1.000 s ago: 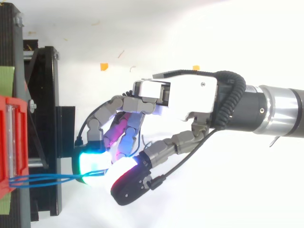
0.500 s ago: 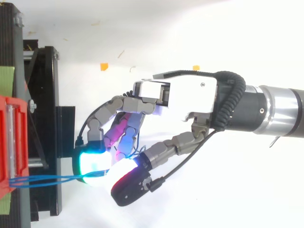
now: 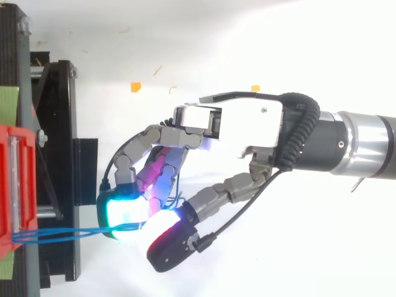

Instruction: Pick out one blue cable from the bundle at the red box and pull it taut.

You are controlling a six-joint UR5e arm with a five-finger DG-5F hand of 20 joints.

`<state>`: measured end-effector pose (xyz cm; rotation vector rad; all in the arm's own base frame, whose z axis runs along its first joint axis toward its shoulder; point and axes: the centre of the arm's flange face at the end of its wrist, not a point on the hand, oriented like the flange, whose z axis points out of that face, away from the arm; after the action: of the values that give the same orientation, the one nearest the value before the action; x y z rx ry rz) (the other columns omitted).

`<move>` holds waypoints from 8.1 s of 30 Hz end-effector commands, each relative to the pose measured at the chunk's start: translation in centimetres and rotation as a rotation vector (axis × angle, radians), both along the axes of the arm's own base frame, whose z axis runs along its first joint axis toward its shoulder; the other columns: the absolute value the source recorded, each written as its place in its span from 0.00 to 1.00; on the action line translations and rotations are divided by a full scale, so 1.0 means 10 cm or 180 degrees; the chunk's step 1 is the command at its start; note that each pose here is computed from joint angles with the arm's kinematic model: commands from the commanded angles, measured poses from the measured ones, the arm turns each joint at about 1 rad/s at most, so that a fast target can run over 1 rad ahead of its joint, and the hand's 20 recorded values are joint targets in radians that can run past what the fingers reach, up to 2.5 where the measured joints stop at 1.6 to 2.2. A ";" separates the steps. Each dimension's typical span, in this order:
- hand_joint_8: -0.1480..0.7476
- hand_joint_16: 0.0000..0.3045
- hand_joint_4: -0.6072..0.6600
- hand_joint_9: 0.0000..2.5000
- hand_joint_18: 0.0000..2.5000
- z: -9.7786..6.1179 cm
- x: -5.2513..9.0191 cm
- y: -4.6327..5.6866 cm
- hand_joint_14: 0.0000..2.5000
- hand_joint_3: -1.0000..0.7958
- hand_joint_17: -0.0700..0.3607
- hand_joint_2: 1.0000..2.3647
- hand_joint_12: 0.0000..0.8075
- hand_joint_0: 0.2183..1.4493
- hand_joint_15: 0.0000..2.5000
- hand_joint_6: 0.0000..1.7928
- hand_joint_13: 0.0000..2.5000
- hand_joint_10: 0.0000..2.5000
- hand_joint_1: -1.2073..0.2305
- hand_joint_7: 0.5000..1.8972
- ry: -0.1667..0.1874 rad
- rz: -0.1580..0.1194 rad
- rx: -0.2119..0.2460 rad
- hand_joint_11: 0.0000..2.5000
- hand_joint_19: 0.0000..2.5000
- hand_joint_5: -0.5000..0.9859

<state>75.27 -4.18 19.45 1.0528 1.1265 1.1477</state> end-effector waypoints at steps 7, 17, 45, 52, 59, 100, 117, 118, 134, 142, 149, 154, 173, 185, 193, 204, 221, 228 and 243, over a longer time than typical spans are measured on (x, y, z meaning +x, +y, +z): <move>0.46 0.13 0.26 0.51 0.29 0.00 0.00 0.00 0.01 0.29 0.36 0.00 0.37 0.51 0.15 0.54 0.36 0.01 0.22 0.40 0.0000 -0.0001 0.0000 0.31 0.25 0.27; 0.47 0.13 0.26 0.52 0.32 0.00 0.00 0.00 0.01 0.28 0.36 0.00 0.36 0.47 0.15 0.54 0.37 0.01 0.20 0.36 -0.0001 -0.0001 0.0005 0.32 0.24 0.27; 0.49 0.17 0.43 0.57 0.36 0.00 0.00 0.00 0.01 0.28 0.43 0.00 0.42 0.16 0.15 0.49 0.41 0.01 0.23 0.25 0.0008 0.0030 0.0009 0.30 0.23 0.30; 0.47 0.15 0.41 0.58 0.35 0.01 0.01 -0.01 0.01 0.28 0.40 0.00 0.40 0.21 0.15 0.47 0.41 0.01 0.36 0.28 0.0018 0.0030 0.0007 0.30 0.25 0.30; 0.44 0.13 0.34 0.59 0.34 0.01 0.01 -0.01 0.01 0.31 0.37 0.00 0.36 0.32 0.16 0.47 0.41 0.01 0.30 0.32 0.0018 0.0030 0.0007 0.30 0.26 0.31; 0.48 0.13 0.34 0.58 0.34 0.01 -0.01 -0.02 0.01 0.28 0.37 0.00 0.37 0.30 0.17 0.53 0.41 0.01 0.16 0.26 0.0075 0.0027 0.0019 0.33 0.25 0.29; 0.48 0.16 0.46 0.55 0.35 0.03 0.00 -0.01 0.01 0.28 0.41 0.00 0.41 0.21 0.16 0.48 0.41 0.01 0.31 0.20 0.0080 0.0027 0.0018 0.31 0.25 0.28; 0.47 0.15 0.46 0.55 0.35 0.03 0.00 -0.01 0.01 0.28 0.41 0.00 0.41 0.22 0.16 0.48 0.40 0.01 0.32 0.20 0.0080 0.0027 0.0018 0.31 0.25 0.28; 0.48 0.14 0.41 0.55 0.34 0.03 0.00 -0.01 0.01 0.40 0.38 0.01 0.39 0.35 0.17 0.51 0.40 0.01 0.25 0.25 0.0084 0.0032 0.0017 0.33 0.26 0.29; 0.47 0.14 0.38 0.55 0.34 0.02 0.00 -0.01 0.01 0.41 0.38 0.01 0.38 0.42 0.17 0.52 0.41 0.01 0.19 0.28 0.0089 0.0032 0.0016 0.33 0.26 0.28; 0.48 0.13 0.34 0.56 0.34 0.02 0.00 -0.01 0.01 0.33 0.37 0.01 0.38 0.47 0.18 0.53 0.41 0.01 0.19 0.39 0.0089 0.0032 0.0016 0.34 0.26 0.28; 0.48 0.13 0.32 0.57 0.35 0.03 0.00 -0.01 0.01 0.28 0.37 0.00 0.38 0.47 0.17 0.53 0.42 0.01 0.19 0.38 0.0084 0.0032 0.0017 0.34 0.25 0.28; 0.49 0.14 0.37 0.59 0.36 0.02 0.00 -0.02 0.01 0.28 0.38 0.00 0.38 0.26 0.17 0.53 0.42 0.01 0.25 0.14 0.0093 0.0044 0.0033 0.32 0.25 0.30; 0.48 0.15 0.46 0.57 0.35 0.02 0.00 -0.03 0.01 0.28 0.40 0.00 0.39 0.25 0.15 0.43 0.41 0.01 0.36 0.28 0.0098 0.0050 0.0041 0.29 0.26 0.31; 0.49 0.14 0.39 0.57 0.34 0.02 0.00 -0.04 0.01 0.41 0.39 0.01 0.39 0.30 0.16 0.48 0.40 0.01 0.31 0.27 0.0098 0.0050 0.0040 0.31 0.26 0.30; 0.51 0.15 0.40 0.58 0.35 0.02 0.00 -0.04 0.01 0.47 0.40 0.01 0.41 0.32 0.16 0.51 0.41 0.01 0.25 0.32 0.0098 0.0050 0.0040 0.31 0.26 0.30; 0.49 0.13 0.33 0.57 0.34 0.02 0.00 -0.04 0.01 0.36 0.38 0.01 0.38 0.49 0.18 0.53 0.41 0.01 0.19 0.41 0.0093 0.0050 0.0041 0.33 0.27 0.29; 0.49 0.13 0.28 0.58 0.36 0.02 0.00 -0.03 0.01 0.28 0.38 0.00 0.38 0.45 0.17 0.54 0.42 0.01 0.18 0.33 0.0093 0.0055 0.0041 0.33 0.25 0.29; 0.50 0.16 0.41 0.58 0.37 0.05 0.02 -0.03 0.01 0.28 0.42 0.00 0.42 0.22 0.17 0.48 0.42 0.01 0.30 0.28 0.0093 0.0064 0.0039 0.31 0.26 0.30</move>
<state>75.42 -4.50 19.91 1.0729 1.1553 1.1598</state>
